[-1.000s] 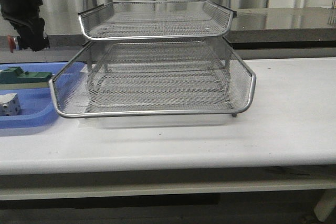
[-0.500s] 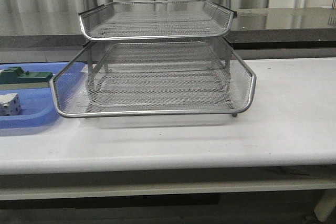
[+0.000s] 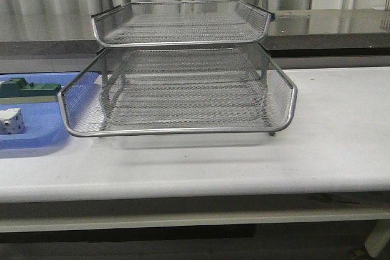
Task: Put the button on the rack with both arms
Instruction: 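Carry the push button over the pulled-out mesh tray with the left gripper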
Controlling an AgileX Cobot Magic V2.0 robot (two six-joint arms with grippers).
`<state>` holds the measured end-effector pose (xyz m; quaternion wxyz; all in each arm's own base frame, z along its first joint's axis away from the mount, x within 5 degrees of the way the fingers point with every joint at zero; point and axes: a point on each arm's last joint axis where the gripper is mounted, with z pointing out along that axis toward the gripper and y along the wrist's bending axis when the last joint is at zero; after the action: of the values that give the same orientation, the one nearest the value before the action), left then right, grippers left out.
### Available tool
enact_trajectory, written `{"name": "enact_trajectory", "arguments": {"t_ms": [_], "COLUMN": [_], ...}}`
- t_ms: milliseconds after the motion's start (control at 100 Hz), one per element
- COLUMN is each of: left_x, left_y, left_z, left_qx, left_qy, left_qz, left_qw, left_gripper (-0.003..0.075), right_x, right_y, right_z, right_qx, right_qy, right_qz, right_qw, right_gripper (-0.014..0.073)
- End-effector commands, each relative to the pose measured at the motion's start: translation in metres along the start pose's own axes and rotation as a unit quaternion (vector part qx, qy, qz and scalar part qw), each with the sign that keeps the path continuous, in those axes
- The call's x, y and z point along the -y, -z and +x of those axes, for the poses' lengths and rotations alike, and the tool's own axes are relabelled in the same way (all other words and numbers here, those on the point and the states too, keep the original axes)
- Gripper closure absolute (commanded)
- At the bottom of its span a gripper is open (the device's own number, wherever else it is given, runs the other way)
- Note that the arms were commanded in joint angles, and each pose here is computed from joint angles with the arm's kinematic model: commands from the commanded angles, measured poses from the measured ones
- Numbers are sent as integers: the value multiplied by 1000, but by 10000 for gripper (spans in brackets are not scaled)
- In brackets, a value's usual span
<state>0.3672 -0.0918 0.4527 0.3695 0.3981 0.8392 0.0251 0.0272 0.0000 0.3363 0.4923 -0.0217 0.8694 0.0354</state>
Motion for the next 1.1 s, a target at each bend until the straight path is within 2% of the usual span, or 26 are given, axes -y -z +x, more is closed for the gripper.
{"name": "enact_trajectory", "arguments": {"t_ms": [0, 280, 500, 640, 870, 1090], "left_x": [27, 97, 136, 149, 156, 163], "left_y": [29, 8, -14, -30, -59, -106], "left_z": [-13, -30, -28, -19, -11, -7], "left_qx": [37, 25, -6, -26, -33, -57], "left_qy": [-27, -96, -135, -166, -167, -173], "left_qz": [17, 104, 155, 172, 171, 179], "left_qw": [999, 990, 979, 971, 970, 967], "left_gripper": [661, 661, 661, 661, 661, 657], "right_x": [0, 0, 0, 0, 0, 0], "right_y": [5, 5, 5, 5, 5, 5], "right_z": [-13, -13, -13, -13, -13, -13], "right_qx": [42, 42, 42, 42, 42, 42], "right_qy": [3, 3, 3, 3, 3, 3], "right_qz": [2, 2, 2, 2, 2, 2], "right_qw": [999, 999, 999, 999, 999, 999], "right_gripper": [666, 666, 666, 666, 666, 666]}}
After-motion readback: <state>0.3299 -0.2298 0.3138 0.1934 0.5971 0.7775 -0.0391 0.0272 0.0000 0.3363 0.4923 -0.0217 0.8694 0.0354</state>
